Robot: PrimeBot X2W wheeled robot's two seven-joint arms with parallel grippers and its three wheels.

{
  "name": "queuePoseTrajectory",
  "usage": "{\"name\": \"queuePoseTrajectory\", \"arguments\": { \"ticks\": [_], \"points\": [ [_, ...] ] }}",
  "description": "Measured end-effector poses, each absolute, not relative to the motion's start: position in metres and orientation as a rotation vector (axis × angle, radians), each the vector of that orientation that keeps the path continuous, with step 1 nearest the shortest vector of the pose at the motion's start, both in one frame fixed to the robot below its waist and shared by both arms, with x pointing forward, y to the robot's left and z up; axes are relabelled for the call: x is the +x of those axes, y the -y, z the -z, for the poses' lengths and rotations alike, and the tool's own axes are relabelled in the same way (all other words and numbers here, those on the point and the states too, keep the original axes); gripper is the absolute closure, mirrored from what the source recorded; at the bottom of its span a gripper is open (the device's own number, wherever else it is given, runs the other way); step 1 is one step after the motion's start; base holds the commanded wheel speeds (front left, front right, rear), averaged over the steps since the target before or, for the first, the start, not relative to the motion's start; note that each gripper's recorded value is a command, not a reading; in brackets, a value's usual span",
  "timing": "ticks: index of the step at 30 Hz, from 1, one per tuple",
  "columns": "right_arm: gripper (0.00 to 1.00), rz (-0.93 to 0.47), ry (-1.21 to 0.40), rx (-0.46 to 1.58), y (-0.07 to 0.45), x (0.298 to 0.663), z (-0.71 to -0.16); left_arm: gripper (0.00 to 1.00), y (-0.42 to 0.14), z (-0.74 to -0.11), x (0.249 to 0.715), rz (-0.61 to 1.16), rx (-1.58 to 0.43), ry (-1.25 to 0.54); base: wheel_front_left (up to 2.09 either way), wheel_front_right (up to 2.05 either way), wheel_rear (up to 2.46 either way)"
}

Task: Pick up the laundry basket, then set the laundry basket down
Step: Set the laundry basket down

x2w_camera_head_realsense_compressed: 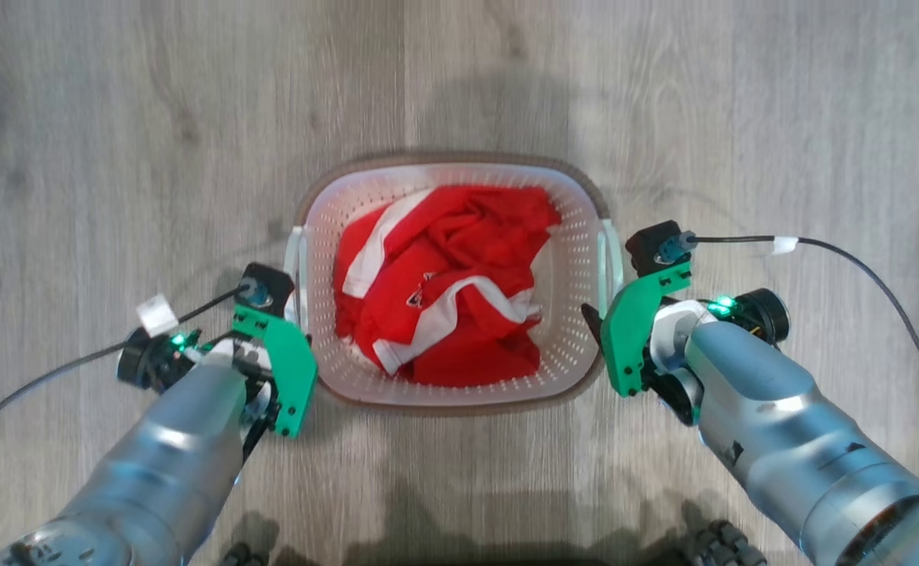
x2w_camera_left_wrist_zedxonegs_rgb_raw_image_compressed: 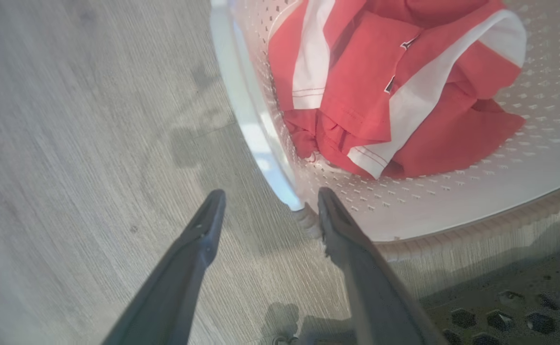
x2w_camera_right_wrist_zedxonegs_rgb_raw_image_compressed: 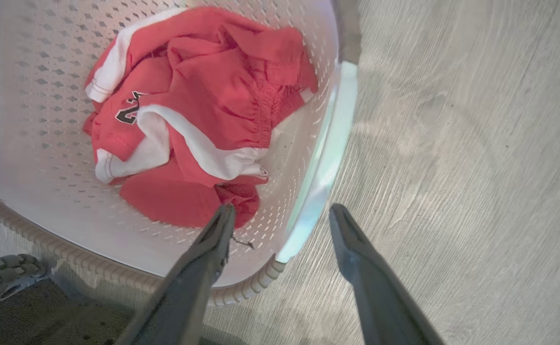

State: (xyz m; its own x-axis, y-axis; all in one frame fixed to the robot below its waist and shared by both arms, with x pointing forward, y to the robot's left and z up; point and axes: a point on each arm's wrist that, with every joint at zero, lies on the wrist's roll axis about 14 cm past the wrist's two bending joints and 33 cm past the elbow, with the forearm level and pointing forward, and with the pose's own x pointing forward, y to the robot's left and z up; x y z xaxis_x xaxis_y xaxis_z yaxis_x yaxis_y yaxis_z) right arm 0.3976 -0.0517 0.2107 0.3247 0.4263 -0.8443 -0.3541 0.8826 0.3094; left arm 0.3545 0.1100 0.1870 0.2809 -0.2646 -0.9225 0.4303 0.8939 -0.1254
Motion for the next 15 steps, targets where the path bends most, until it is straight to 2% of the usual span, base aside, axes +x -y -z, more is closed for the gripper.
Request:
{"name": "queuePoseTrajectory", "arguments": {
  "ticks": [7, 15],
  "points": [
    [0.0, -0.492, -1.012, 0.09, 0.052, 0.413, -0.246, 0.0, -0.114, -0.214, 0.369, 0.426, 0.162, -1.08, 0.0, 0.0, 0.0],
    [0.0, -0.414, -0.67, 0.18, 0.057, 0.444, -0.325, 0.0, -0.116, -0.275, 0.395, 0.339, 0.123, -0.822, 0.0, 0.0, 0.0]
  ]
}}
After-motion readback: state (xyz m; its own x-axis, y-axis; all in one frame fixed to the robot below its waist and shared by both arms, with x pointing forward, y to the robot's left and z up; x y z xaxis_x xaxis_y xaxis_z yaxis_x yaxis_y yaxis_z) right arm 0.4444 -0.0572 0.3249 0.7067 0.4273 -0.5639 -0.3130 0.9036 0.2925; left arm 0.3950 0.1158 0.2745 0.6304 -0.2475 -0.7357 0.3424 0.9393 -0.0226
